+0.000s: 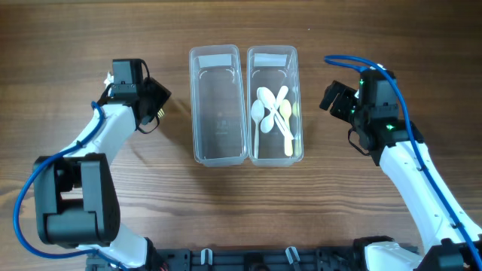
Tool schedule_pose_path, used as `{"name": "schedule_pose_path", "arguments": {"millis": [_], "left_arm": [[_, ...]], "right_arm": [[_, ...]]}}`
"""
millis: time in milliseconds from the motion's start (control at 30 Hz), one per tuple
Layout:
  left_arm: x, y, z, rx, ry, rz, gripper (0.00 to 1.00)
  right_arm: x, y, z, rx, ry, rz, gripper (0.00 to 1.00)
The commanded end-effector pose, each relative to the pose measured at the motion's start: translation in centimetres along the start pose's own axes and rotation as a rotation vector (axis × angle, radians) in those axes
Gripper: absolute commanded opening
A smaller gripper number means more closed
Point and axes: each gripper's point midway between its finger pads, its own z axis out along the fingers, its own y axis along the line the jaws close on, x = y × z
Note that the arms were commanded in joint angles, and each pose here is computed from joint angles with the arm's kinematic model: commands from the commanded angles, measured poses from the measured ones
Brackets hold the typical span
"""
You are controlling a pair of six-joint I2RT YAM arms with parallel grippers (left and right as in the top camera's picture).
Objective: Pack container
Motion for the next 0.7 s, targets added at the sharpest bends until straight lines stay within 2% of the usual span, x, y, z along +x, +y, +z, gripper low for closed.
{"name": "schedule_pose_path", "arguments": {"millis": [0,400,467,533,567,667], "left_arm": [[-1.0,1.3,0.4,-0.058,-0.052,-0.001,0.54],[-0.4,3.6,4.3,-0.127,-0.029,0.061,0.55],[-0.4,4.0,4.4,-0.138,-0.031,0.061,0.51],[-0.4,4.1,4.4,-0.144,-0.027,0.097,0.38],[-0.3,4.2,4.4,-0.149,-0.021,0.109,0.35],[0.2,4.9,4.2,-0.18,-0.003,0.11,0.31]], "right_arm": [[-0.2,-0.4,0.1,0.021,-0.008,0.007,1.0],[-0.2,-0.4,0.1,0.021,-0.008,0.007,1.0],[-0.2,-0.4,0.1,0.021,-0.008,0.007,1.0],[-0.2,-0.4,0.1,0.021,-0.008,0.007,1.0],[-0.1,-0.4,0.2,0.021,-0.008,0.007,1.0],[-0.1,-0.4,0.2,0.021,-0.008,0.007,1.0]]}}
